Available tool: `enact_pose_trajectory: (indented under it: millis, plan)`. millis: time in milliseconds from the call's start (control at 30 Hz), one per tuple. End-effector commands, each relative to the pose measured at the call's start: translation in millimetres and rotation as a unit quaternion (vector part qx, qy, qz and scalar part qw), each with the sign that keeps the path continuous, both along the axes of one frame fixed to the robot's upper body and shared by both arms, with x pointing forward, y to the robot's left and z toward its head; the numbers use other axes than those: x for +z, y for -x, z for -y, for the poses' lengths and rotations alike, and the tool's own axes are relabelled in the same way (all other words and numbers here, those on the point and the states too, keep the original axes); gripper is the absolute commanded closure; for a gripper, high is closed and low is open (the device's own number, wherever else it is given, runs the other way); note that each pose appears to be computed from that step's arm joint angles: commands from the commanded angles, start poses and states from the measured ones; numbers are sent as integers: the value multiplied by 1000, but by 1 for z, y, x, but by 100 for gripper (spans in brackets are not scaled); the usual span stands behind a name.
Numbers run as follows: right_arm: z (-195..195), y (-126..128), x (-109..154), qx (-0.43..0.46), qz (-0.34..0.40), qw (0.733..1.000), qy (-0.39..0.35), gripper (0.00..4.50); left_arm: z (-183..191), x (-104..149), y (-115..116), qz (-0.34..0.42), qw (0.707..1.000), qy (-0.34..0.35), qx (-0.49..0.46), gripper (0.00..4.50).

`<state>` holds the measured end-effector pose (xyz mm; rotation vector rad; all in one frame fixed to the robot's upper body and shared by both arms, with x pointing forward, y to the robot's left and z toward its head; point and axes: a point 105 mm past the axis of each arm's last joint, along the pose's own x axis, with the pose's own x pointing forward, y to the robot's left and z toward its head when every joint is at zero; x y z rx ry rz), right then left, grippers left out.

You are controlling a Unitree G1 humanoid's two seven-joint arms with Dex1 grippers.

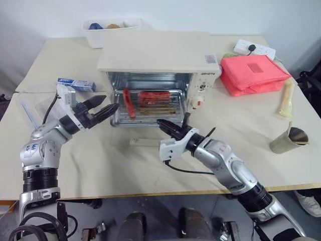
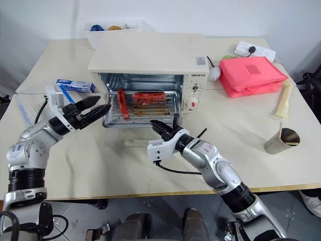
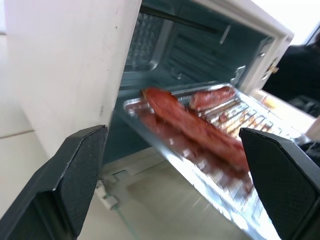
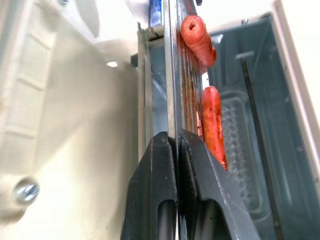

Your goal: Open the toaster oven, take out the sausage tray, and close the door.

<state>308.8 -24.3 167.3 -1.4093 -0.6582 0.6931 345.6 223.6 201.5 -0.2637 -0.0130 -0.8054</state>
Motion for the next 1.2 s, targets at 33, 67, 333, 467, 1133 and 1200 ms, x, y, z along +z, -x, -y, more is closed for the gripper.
enact_pose_trajectory:
  millis: [33, 67, 333, 467, 1133, 1200]
  plan:
    - [2, 12, 21, 35, 50, 998, -2, 443, -5, 10, 26, -89, 995, 45, -29, 0]
    - [3, 12, 22, 36, 51, 998, -2, 443, -4, 9, 29, -110, 992, 50, -30, 0]
    - [4, 9, 24, 55, 52, 997, 5, 443, 1, -5, 36, -166, 984, 70, -5, 0]
    - [-3, 13, 28, 79, 59, 995, -2, 448, 12, -9, 38, -179, 980, 82, -18, 39]
    - [-13, 22, 36, 155, 50, 987, -17, 448, 22, -18, 55, -281, 950, 113, -82, 311]
    - [-11, 21, 35, 155, 44, 987, -18, 448, 20, -21, 57, -287, 947, 120, -80, 359]
